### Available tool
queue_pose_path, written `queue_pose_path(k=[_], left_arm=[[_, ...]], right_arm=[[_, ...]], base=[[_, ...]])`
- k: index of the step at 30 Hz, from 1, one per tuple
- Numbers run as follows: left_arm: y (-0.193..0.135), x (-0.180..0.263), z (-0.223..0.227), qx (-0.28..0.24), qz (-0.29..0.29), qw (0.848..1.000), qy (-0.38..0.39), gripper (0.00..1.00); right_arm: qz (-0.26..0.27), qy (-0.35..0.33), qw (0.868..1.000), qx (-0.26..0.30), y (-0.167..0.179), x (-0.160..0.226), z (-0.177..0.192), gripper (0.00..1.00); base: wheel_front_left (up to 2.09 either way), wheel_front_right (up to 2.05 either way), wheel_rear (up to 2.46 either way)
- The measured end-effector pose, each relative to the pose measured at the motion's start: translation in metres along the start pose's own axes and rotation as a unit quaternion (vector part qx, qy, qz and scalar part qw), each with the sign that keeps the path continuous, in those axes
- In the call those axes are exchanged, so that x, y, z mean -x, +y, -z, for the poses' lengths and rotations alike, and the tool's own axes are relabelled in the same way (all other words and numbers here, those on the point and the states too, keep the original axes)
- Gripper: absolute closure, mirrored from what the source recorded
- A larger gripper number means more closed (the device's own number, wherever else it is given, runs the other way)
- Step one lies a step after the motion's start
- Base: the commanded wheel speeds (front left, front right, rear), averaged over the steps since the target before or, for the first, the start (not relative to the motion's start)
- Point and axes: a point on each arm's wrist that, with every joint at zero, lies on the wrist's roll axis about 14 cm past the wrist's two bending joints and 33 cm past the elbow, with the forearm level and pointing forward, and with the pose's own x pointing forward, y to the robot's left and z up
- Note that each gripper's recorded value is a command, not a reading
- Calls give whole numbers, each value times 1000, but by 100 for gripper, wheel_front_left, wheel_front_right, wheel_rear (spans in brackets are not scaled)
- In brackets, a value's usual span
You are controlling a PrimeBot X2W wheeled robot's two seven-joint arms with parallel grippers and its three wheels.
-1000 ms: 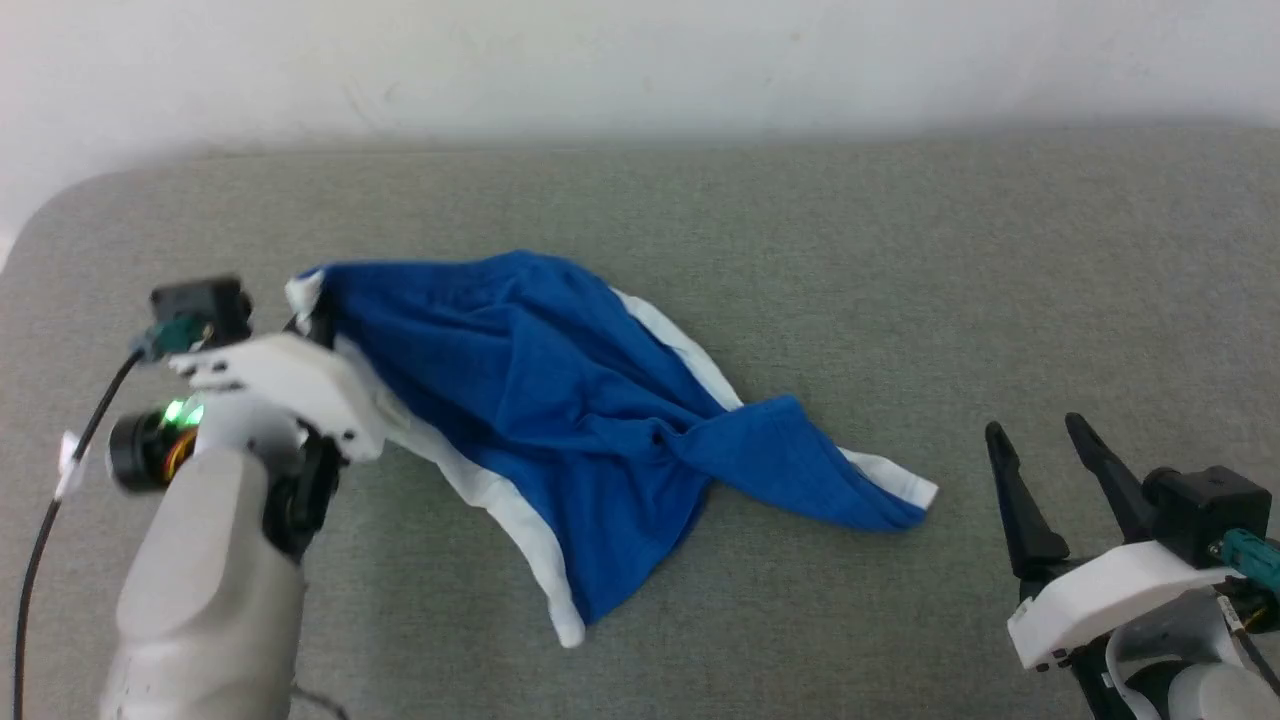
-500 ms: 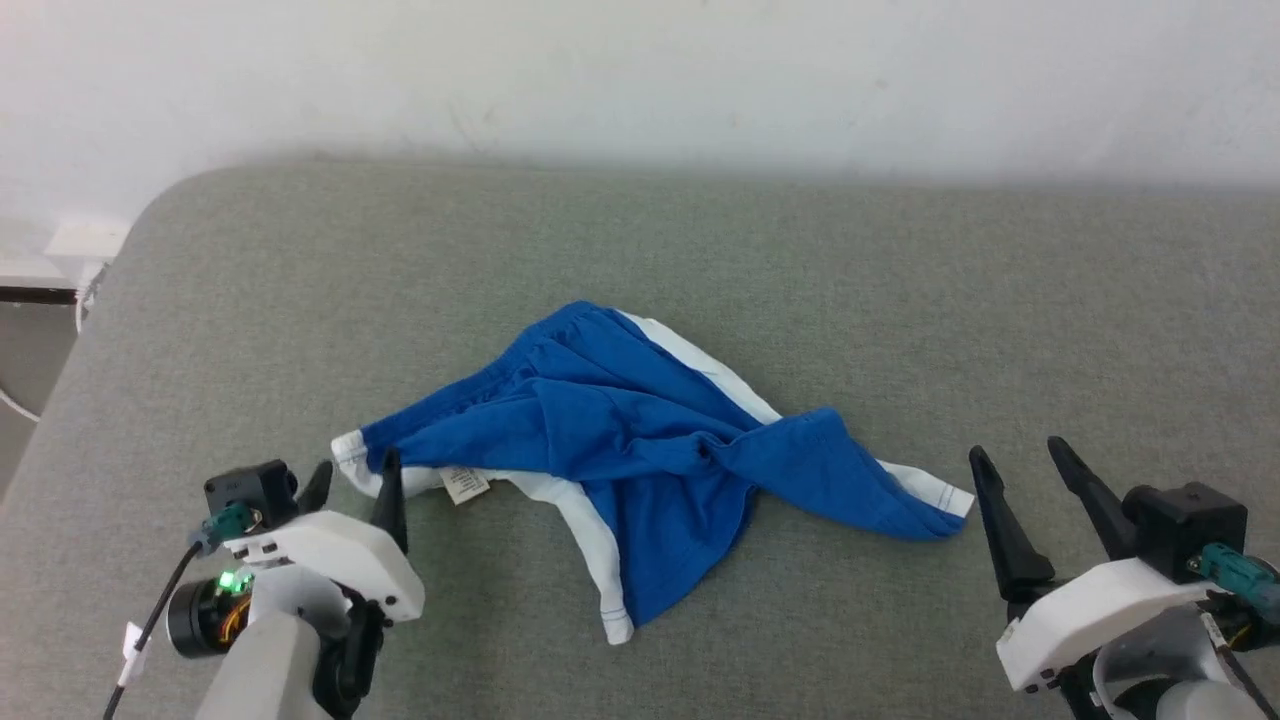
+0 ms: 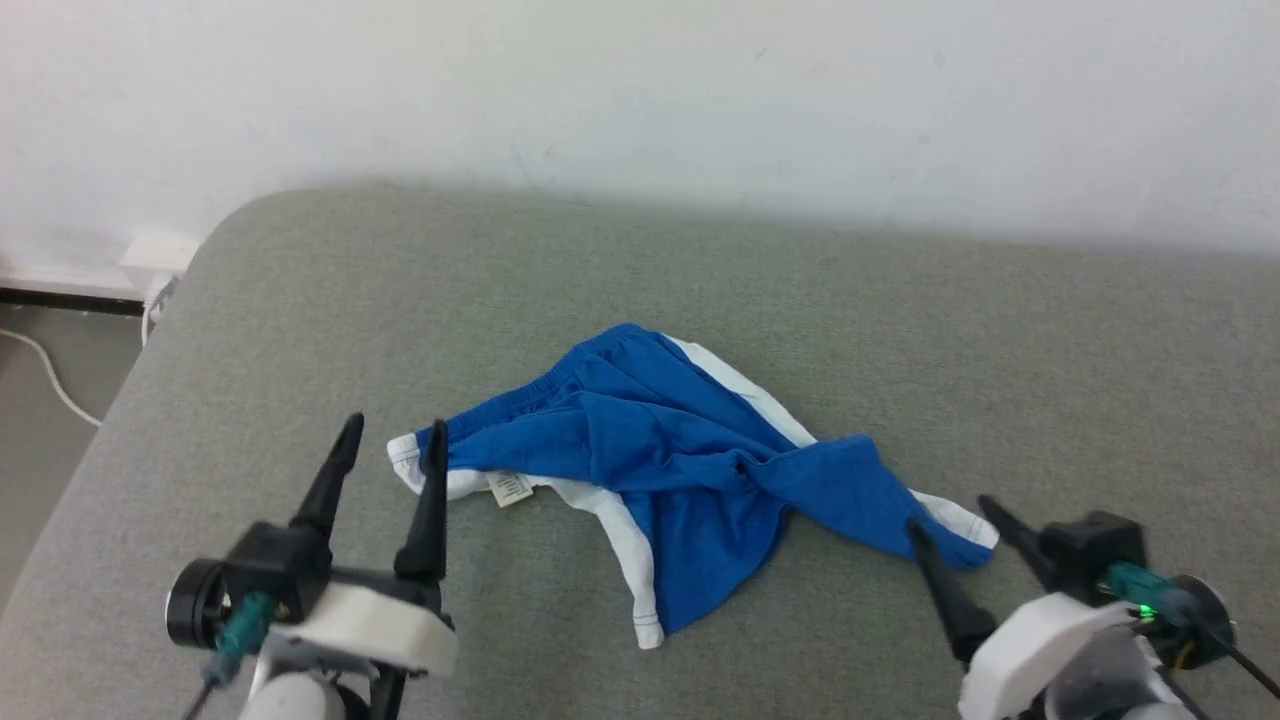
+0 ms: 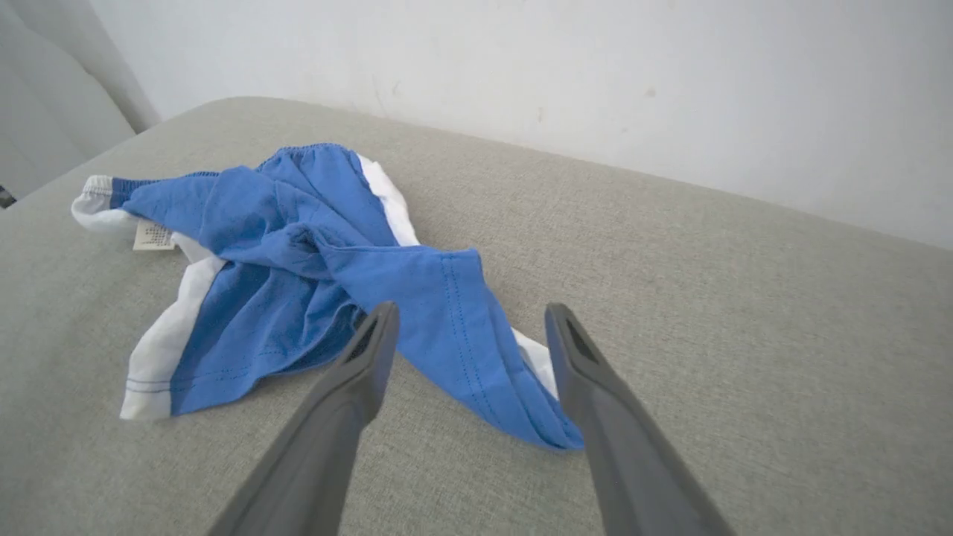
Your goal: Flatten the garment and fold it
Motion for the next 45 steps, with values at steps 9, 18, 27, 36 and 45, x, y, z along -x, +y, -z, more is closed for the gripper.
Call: queue_pose_path(k=[9,18,27,36,45], left_arm=[[-16,31,14,-41,13,999,24,0],[-6,38,22,-29,-20,999,41,0],[13,45,30,-30,-60,996,58,0],[13,44,41,-27,-57,995,75,0],[-10,32,39,-17,-13,998,63,0]], right_arm=[[-123,159,979,6,58,-30,34,0],[-158,282,946,-28,85,-64,71,0],[-176,310,934,-34,103,-88,92,53],[-177,297,938,-15,96,-91,94,100],[-107,300,946,57,7,-54,84,100]], base=[[0,0,0],[0,0,0],[0,0,0],[0,0,0],[0,0,0]])
